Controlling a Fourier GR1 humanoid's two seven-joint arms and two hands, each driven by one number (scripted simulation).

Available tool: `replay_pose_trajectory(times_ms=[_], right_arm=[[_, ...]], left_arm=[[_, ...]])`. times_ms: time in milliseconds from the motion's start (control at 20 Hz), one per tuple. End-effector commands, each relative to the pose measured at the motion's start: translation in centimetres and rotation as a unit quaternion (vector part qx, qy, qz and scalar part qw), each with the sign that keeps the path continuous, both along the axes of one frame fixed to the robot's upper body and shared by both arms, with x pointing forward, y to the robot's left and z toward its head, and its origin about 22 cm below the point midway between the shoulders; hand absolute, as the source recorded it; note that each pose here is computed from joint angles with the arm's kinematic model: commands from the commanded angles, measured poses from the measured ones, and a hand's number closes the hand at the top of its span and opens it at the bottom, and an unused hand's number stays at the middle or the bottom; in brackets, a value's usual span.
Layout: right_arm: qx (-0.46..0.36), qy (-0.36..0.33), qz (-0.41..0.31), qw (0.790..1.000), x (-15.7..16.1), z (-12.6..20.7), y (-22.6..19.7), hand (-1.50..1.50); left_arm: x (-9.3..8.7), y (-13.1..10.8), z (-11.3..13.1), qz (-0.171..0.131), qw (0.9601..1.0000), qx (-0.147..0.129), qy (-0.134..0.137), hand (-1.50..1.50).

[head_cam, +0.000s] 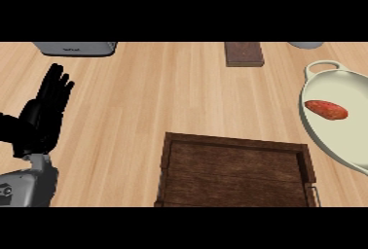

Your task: Pick the sweet potato from the tray and place it in the pot

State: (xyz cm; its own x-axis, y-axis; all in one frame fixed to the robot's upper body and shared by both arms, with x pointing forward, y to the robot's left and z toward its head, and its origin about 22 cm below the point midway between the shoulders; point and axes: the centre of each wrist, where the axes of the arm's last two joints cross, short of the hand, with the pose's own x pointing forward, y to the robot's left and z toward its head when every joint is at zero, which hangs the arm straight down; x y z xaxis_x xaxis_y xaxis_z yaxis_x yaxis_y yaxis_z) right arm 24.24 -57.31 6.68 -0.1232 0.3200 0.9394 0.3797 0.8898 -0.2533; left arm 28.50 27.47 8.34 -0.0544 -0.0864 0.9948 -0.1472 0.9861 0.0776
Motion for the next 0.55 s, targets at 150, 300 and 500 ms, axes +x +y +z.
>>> replay_pose_trajectory(times_ms=[150,300,500], right_arm=[[-0.004,0.009,0.014,1.000,-3.5,2.0,-2.9,-1.50],[-0.007,0.002,0.023,1.000,-4.2,1.8,-3.1,-1.50],[0.004,0.005,0.020,1.000,-6.1,1.9,-4.1,-1.50]], left_arm=[[0.4,0.3,0.6,-0.004,0.9999,-0.009,-0.003,0.00],[-0.2,-0.7,-0.3,0.005,1.0000,0.002,-0.001,0.00],[0.8,0.0,0.2,0.006,0.9999,-0.006,0.008,0.00]])
